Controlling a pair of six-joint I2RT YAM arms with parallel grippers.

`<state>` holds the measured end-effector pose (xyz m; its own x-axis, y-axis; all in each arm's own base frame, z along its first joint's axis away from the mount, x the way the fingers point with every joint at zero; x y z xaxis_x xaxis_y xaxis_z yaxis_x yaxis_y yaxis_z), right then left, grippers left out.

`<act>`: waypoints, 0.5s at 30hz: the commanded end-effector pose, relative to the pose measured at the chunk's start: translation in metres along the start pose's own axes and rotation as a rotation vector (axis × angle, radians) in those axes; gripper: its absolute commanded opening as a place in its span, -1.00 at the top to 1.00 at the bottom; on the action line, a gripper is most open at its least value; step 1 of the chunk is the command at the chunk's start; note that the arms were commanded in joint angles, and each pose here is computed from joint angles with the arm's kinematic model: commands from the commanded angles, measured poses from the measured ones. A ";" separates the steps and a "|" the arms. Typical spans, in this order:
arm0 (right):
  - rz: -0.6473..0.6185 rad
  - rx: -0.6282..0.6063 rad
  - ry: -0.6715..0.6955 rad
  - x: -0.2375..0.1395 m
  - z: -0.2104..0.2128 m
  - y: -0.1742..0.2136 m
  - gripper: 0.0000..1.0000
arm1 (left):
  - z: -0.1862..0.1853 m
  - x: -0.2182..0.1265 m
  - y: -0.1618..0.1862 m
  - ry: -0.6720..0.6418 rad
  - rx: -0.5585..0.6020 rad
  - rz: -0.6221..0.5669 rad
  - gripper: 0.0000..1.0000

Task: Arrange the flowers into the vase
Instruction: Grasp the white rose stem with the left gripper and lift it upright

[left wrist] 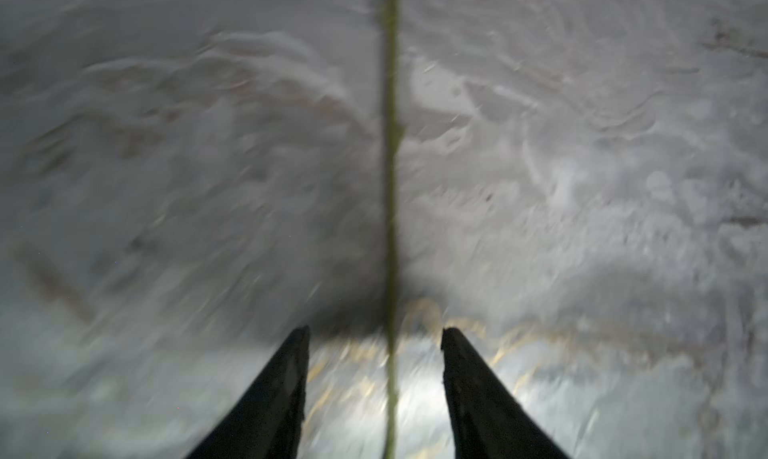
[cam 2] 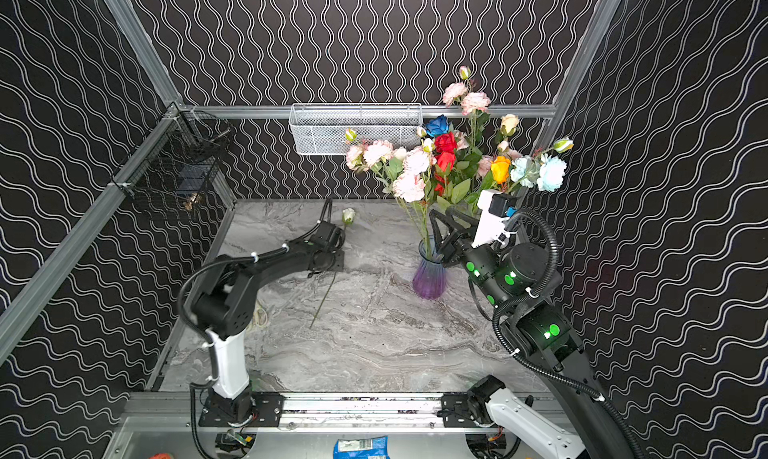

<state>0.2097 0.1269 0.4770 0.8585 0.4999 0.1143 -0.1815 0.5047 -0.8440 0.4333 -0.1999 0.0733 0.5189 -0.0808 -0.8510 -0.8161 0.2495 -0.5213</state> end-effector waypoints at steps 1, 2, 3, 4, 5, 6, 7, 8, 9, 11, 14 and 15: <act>0.025 0.014 -0.013 0.001 0.002 0.003 0.11 | -0.002 0.016 -0.025 0.038 0.040 -0.048 -0.10; 0.033 0.016 -0.008 0.003 0.001 0.005 0.11 | -0.001 0.021 -0.029 0.040 0.039 -0.047 -0.10; 0.041 0.016 -0.008 0.004 0.001 0.006 0.11 | 0.001 0.027 -0.032 0.040 0.044 -0.044 -0.09; 0.050 0.016 -0.008 0.006 0.001 0.008 0.11 | 0.004 0.033 -0.034 0.033 0.039 -0.038 -0.09; 0.054 0.017 -0.009 0.007 0.001 0.008 0.11 | 0.008 0.036 -0.036 0.028 0.029 -0.032 -0.08; 0.058 0.016 -0.011 0.007 0.001 0.009 0.11 | 0.012 0.040 -0.037 0.016 0.026 -0.027 -0.05; 0.060 0.018 -0.010 0.007 0.001 0.009 0.11 | 0.015 0.044 -0.040 0.002 0.025 -0.028 -0.04; 0.059 0.019 -0.011 0.007 0.001 0.010 0.11 | 0.017 0.047 -0.042 -0.002 0.028 -0.027 -0.02; 0.059 0.018 -0.011 0.007 0.001 0.009 0.11 | 0.018 0.051 -0.044 0.003 0.029 -0.019 0.00; 0.061 0.019 -0.007 0.008 0.001 0.009 0.11 | 0.018 0.058 -0.047 0.031 0.037 -0.012 0.11; 0.063 0.026 -0.009 0.006 0.002 0.008 0.12 | 0.021 0.065 -0.045 0.038 0.041 0.008 0.46; 0.062 0.029 -0.008 0.005 0.001 0.008 0.12 | 0.022 0.064 -0.045 0.040 0.036 0.003 0.56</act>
<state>0.2152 0.1351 0.4686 0.8470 0.5283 0.0596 -0.2383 0.4776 -0.8457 0.5209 -0.1978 0.0568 0.5765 -0.1069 -0.8101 -0.7738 0.2470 -0.5833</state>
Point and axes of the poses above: each gripper's point midway between its finger pads, its own x axis out along the fingers, its own z axis along the line the jaws close on, y = z × x, the point moved 4 cm from there along -x, back along the fingers, and after that the axes turned 10 degrees about x, right-handed, at the moved point
